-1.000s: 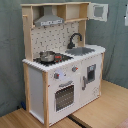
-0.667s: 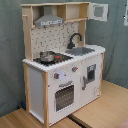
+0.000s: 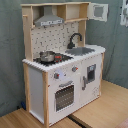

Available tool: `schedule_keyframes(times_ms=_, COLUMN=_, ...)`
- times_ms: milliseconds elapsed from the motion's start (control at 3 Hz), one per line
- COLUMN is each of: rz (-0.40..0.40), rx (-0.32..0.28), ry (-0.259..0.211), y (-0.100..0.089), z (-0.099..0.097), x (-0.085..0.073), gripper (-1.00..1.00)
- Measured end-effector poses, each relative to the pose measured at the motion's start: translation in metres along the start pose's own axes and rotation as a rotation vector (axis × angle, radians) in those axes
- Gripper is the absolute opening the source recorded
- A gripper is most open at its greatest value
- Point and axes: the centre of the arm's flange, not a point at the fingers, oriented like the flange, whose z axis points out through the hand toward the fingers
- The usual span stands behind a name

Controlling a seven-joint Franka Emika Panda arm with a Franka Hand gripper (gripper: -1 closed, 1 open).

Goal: Play with the kitchen

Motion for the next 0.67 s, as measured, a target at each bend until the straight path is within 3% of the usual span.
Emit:
schedule_keyframes(times_ms=333, rz=-0.013, rx=0.032, ry=0.021, y=-0.007, z=0.018, x=0.015, gripper=-1.00)
schedule_keyframes(times_ms=667, rz=-0.039, rx=0.074, ry=0.048, y=-0.029, z=0.026, x=0.039, gripper=-1.00)
